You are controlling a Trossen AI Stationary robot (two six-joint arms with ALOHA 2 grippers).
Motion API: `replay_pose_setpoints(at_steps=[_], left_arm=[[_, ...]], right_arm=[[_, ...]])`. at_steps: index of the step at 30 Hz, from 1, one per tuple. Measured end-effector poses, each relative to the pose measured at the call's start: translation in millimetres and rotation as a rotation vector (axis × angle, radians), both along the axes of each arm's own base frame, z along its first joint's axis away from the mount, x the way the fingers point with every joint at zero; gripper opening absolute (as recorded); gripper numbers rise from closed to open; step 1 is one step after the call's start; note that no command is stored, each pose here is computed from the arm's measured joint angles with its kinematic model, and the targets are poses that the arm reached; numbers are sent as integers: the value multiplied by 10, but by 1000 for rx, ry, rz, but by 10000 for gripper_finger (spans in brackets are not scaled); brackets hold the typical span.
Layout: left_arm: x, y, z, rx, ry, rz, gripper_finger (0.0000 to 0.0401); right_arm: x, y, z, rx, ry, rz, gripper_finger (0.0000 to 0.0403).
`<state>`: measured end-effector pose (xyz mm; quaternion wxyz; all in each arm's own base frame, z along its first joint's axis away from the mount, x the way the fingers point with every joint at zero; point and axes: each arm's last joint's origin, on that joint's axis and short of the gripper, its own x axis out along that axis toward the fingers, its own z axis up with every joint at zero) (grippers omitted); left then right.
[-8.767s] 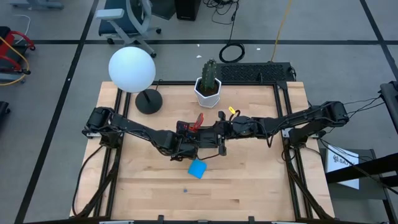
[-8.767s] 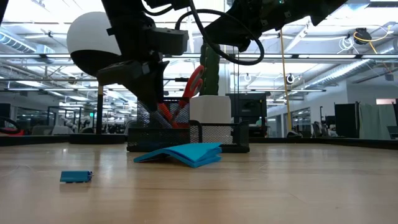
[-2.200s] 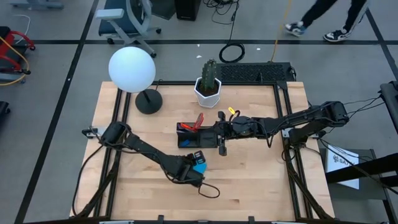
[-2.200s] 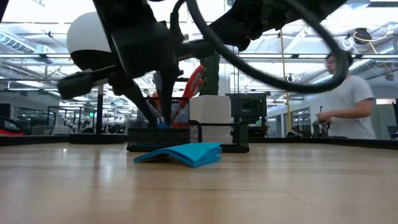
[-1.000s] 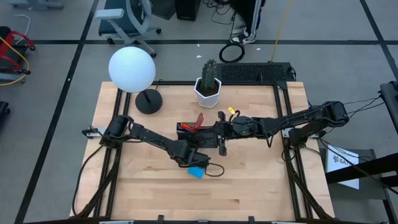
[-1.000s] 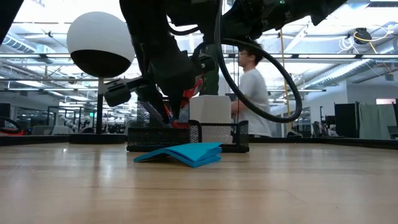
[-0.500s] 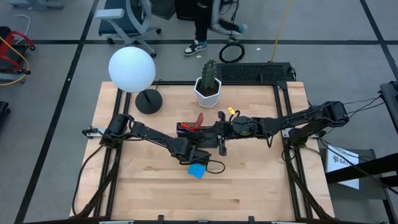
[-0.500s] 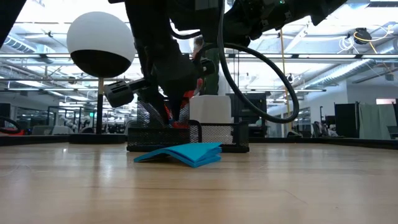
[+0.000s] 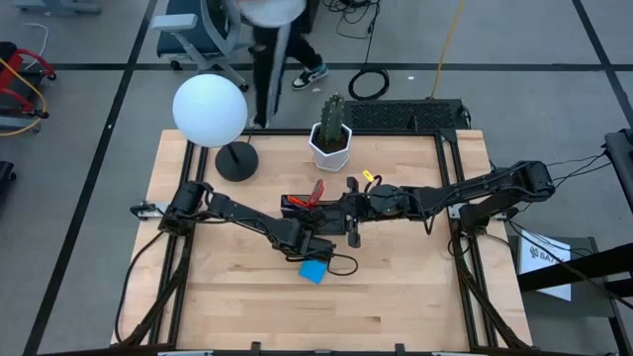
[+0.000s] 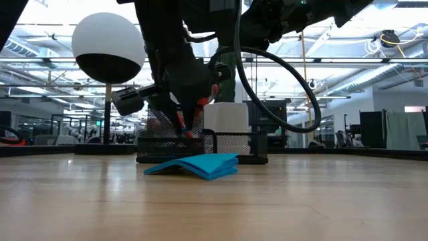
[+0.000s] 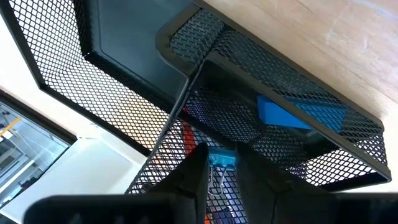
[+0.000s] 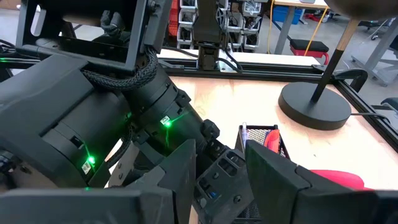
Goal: Pick and place office supplies into organizer
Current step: Put the blue binder clip into the black desk organizer, then put the blue sticky notes into the black desk organizer
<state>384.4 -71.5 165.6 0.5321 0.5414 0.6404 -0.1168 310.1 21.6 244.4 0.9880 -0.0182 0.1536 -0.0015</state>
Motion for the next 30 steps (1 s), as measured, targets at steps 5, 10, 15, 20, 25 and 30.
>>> replay_pose_setpoints(at_steps=[5,10,15,20,25,30], left_arm=[[0,0,0,-1,0,0,97],[0,0,0,-3,-7,10,136],[-1,0,0,-7,-24,35,162],[-9,-47,1,-10,-33,36,167],[-41,-194,1,-21,-70,50,160],[-95,-394,2,-37,-127,78,149]], right_arm=[[0,0,0,0,0,0,130],[0,0,0,0,0,0,130],[0,0,0,0,0,0,130],[0,0,0,0,0,0,130],[0,0,0,-2,0,0,130],[0,1,1,-3,-1,1,130]])
